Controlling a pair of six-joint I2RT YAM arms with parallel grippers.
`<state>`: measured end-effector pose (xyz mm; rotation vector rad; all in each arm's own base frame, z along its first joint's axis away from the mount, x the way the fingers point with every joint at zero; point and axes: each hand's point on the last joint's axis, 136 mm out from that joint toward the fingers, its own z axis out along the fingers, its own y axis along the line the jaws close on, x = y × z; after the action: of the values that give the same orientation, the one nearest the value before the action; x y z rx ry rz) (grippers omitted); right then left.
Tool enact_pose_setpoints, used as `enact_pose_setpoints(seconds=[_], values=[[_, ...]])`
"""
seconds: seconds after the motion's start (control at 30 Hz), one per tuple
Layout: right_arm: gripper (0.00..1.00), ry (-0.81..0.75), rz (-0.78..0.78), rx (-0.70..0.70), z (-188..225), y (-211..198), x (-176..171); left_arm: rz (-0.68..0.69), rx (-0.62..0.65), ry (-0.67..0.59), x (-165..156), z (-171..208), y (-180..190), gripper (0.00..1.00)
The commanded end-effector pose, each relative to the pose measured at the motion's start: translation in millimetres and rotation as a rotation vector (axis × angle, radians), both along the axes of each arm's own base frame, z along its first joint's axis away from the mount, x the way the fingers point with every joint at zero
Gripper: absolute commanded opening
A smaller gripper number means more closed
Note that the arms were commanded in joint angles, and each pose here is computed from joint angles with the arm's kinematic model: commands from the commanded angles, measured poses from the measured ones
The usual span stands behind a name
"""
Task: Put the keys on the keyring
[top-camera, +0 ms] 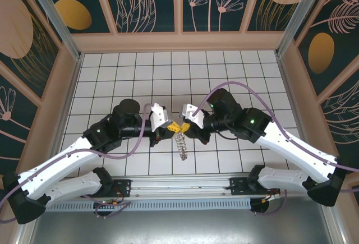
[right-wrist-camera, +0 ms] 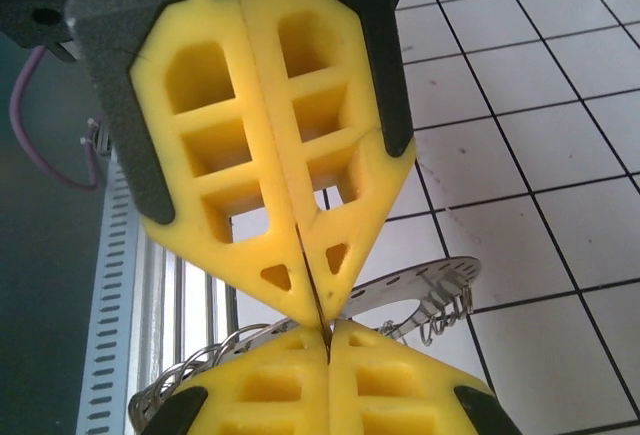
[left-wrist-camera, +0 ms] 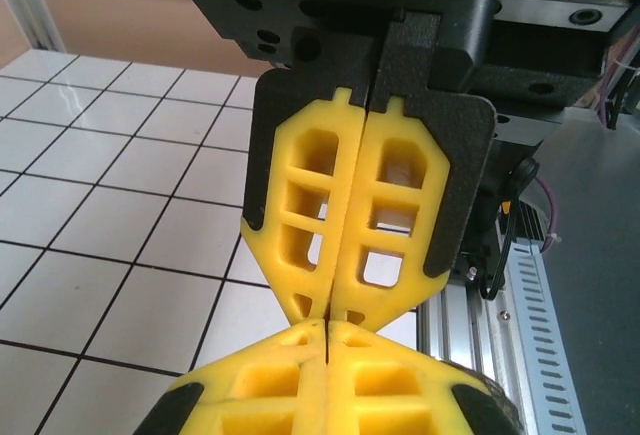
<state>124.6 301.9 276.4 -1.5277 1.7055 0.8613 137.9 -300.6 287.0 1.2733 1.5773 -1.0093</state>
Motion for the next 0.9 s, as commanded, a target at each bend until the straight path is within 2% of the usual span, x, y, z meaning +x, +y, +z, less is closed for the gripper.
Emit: enact_pose_setpoints(seconds=[0.0,0.2,0.5,0.67,0.87], values=[[0.14,0.019,0.031,0.041,2.0,3.2,-8.8,-0.021,-0.145,-0.023,-8.0,34.6,-0.5,0.0],[0.17,0.018,0.029,0.088,2.7,3.7,-11.4,-0.02,-0.23,-0.031,-10.3,45.6,0.4,0.0],[0.12,-0.027,0.006,0.154,13.9,3.0,-7.6,-0.024,-0.293,-0.061,-10.5,54.4,0.2,0.0],[0.05,-0.027,0.002,0.163,12.0,3.8,-7.1,-0.018,-0.326,-0.07,-11.3,57.9,2.6,0.0],[0.05,-0.024,-0.017,0.148,7.0,5.6,-2.1,-0.018,-0.344,-0.072,-12.6,59.4,4.2,0.0]])
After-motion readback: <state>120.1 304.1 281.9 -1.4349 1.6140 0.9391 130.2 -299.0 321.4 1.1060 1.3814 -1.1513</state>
